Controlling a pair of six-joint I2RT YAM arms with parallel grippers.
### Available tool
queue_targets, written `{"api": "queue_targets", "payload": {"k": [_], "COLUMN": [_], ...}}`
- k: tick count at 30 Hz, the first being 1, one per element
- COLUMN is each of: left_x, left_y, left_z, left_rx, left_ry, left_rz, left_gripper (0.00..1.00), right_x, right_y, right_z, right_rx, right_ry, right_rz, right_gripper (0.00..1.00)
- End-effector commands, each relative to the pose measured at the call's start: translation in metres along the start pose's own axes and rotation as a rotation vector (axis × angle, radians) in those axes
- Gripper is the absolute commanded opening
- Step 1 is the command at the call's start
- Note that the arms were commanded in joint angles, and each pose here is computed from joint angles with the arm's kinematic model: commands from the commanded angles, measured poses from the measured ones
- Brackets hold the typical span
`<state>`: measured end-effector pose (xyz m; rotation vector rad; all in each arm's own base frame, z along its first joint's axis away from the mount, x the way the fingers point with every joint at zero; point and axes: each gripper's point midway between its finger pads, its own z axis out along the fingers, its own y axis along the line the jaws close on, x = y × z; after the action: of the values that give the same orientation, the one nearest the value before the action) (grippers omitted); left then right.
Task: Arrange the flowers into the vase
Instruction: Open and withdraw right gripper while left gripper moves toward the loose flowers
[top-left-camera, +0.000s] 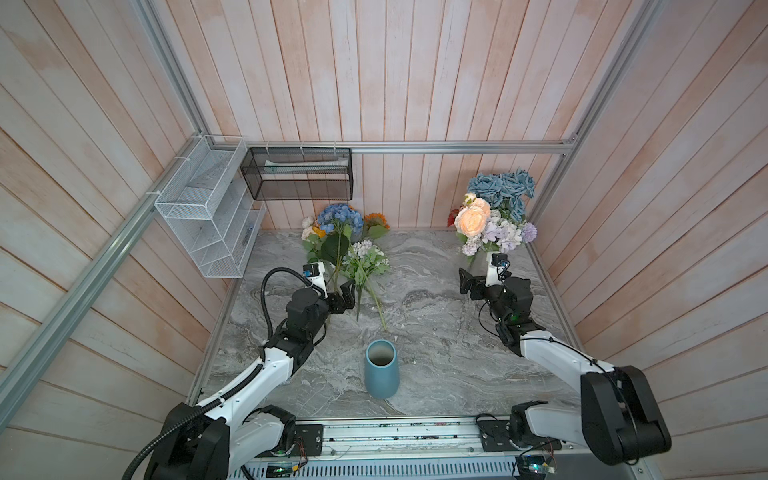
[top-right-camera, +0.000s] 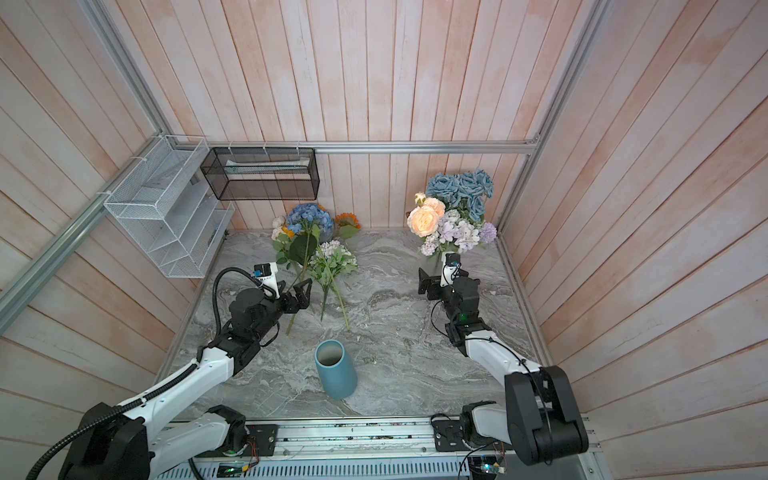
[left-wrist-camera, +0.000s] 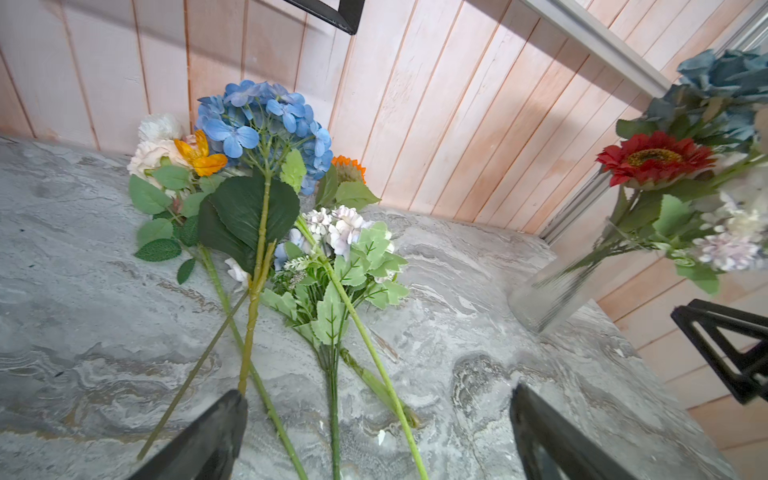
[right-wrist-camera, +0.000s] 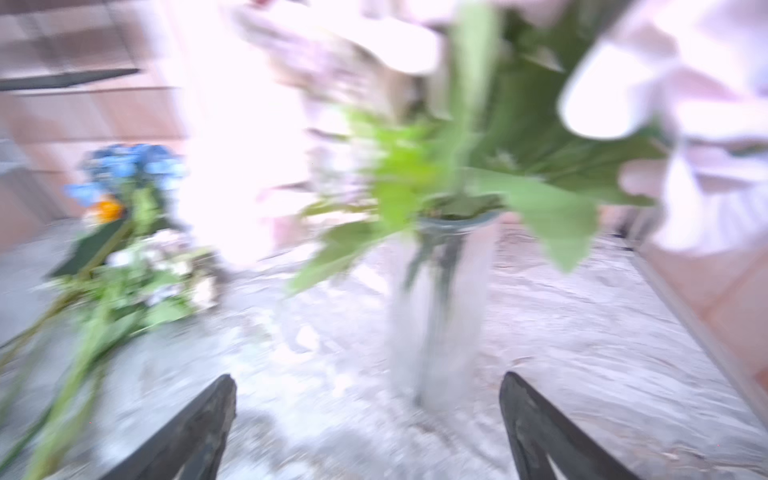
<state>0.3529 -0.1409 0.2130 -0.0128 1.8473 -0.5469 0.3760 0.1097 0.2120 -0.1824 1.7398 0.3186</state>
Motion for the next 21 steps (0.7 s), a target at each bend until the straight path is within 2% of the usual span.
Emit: {"api": "queue_targets", "payload": {"k": [1, 6, 10, 16, 21], "left_x": [0.001, 0.018, 0.035, 0.053, 0.063], "left_y": [-0.012, -0.019, -0.024, -0.028, -0.035], "left_z": [-0.003, -0.011, -0.02, -0.032, -0.038], "left_rx": [0.057, 0.097, 0.114, 0.119, 0.131], "left_ry": [0.052, 0.136, 0.193, 0.253, 0.282], "left_rz": [-0.042, -0.086, -0.116, -0.134, -0.153], "left_gripper": [1.0, 1.0, 1.0, 1.0, 1.0], "right_x": [0.021, 0.001, -0.005, 0.015, 0.03], "right_y": [0.057, 0.136, 0.184, 0.23, 0.26], "right_z": [-0.031, -0.09, -0.133, -0.17, -0.184], "right_rx": [-0.218, -0.504, -0.681, -0.871, -0.962], "right_ry": [0.089, -0.019, -0.067, -0.045, -0.018], "right_rz": [-0.016, -0.02, -0.037, -0.084, -0.109], "right_gripper": [0.98, 0.98, 0.98, 0.98, 0.98]}}
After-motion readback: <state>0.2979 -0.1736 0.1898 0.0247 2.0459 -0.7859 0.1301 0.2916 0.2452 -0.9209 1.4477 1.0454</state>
